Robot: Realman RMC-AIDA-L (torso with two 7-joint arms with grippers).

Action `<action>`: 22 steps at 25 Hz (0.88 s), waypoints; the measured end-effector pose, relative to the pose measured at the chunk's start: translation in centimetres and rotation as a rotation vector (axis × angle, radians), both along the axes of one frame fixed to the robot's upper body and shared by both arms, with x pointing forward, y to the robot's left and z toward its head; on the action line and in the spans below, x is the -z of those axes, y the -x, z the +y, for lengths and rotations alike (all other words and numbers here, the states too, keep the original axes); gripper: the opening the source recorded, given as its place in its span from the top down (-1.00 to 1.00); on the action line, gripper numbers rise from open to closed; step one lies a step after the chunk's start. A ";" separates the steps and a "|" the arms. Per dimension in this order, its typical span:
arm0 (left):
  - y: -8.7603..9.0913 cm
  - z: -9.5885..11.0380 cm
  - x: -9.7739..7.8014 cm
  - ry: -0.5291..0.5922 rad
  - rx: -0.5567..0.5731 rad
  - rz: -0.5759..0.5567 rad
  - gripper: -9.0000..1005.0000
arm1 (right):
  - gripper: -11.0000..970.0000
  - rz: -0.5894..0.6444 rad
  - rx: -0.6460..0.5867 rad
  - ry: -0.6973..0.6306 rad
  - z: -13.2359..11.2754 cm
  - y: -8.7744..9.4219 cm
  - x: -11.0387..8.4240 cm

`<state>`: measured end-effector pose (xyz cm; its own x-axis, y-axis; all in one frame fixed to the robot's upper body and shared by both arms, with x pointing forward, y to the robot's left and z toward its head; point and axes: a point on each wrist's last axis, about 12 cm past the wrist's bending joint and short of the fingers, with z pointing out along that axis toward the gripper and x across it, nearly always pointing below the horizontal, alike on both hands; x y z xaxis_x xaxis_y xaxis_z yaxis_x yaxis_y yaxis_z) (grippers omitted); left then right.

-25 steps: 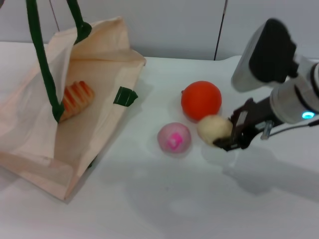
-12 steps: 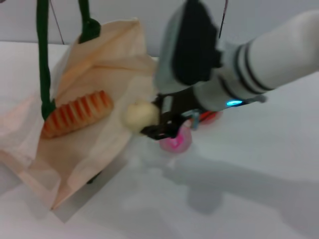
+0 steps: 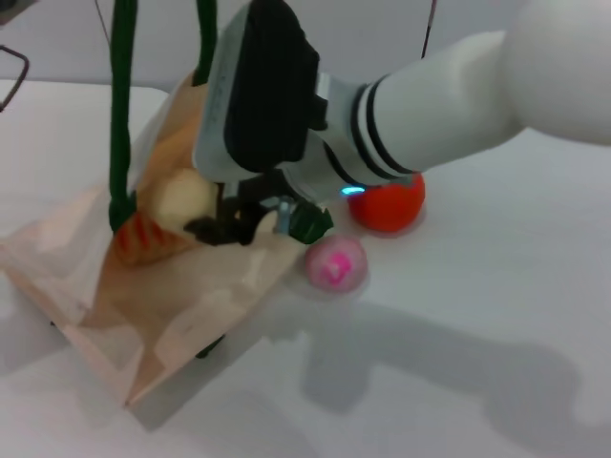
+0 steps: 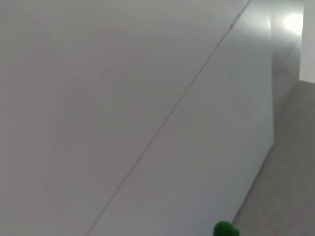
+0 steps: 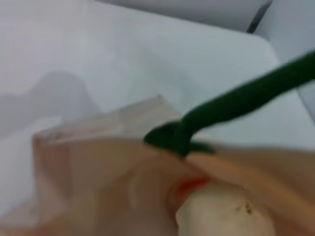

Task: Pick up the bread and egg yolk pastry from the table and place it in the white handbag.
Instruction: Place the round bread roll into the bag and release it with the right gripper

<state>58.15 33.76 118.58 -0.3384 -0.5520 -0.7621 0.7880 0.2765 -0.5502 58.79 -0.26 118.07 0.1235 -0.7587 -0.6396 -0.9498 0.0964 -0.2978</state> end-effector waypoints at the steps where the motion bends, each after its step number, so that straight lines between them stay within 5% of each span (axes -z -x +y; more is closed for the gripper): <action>1: -0.1 -0.2 -0.1 -0.001 0.009 -0.002 0.74 | -0.10 -0.016 0.014 -0.007 0.1 -0.3 0.3; 11: 0.2 -1.2 -0.6 0.025 0.079 -0.033 0.74 | -0.08 -0.098 0.181 -0.048 -1.0 -4.0 3.0; 22: 0.5 -0.6 -0.5 0.037 0.055 -0.040 0.74 | -0.13 -0.101 0.221 -0.090 -1.6 -4.2 3.5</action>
<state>57.68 33.19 119.05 -0.3385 -0.5612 -0.7553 0.8229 0.2127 -0.5268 63.00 -1.84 114.59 0.0280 -0.7149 -0.6987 -0.8684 0.3288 -0.3713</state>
